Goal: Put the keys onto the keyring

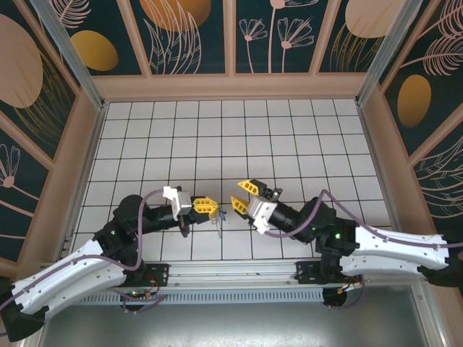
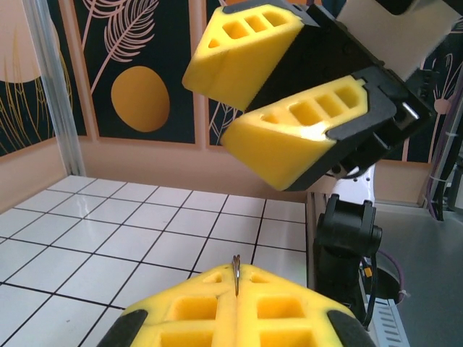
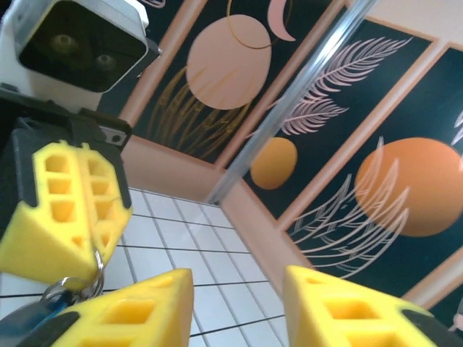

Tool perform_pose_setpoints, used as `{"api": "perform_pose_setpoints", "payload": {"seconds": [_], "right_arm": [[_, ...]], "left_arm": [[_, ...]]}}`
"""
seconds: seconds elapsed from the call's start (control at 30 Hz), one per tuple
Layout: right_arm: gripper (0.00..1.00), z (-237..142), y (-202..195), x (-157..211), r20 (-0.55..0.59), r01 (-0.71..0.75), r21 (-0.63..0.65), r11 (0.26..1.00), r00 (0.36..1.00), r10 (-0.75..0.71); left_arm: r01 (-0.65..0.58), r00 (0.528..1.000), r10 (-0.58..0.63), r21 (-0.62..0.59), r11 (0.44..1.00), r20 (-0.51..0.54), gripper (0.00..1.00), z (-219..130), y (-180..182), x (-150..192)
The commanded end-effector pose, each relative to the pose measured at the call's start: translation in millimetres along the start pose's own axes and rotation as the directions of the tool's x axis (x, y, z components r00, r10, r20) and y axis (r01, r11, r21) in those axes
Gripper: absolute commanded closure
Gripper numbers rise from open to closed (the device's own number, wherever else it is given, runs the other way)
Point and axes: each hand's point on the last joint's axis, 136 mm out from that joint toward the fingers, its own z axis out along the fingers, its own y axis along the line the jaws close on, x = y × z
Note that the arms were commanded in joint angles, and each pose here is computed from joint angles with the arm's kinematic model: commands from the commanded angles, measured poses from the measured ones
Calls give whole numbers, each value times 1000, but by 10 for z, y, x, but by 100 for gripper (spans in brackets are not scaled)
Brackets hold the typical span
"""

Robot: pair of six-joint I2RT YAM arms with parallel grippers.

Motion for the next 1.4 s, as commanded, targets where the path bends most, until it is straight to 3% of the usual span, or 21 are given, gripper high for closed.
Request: {"api": "perform_pose_setpoints", "payload": {"seconds": [0.0,0.23,0.43,0.63,1.2,1.37], "right_arm": [[58,-99,223,-13,-5,-192,-166,967,981,194],[48,-27,649,160,-76,-264,-322,909,964,253],[49,66,613,309,-106,-279,-258,925,960,260],[59,109,621,303,-79,-277,-267,923,961,265],[73,242,579,353,-76,-295,-264,918,956,285],[84,256,603,323,-65,-285,-285,915,958,278]], "left_arm": [[-57,997,56,11,998,47,100,-46,-52,-251],[-65,996,64,18,998,58,100,-48,-70,-302],[-64,996,62,20,998,61,100,-53,-74,-307],[-63,996,62,20,998,61,100,-50,-72,-295],[-60,996,59,19,998,64,100,-53,-74,-289],[-58,996,57,9,998,64,100,-62,-58,-276]]}}
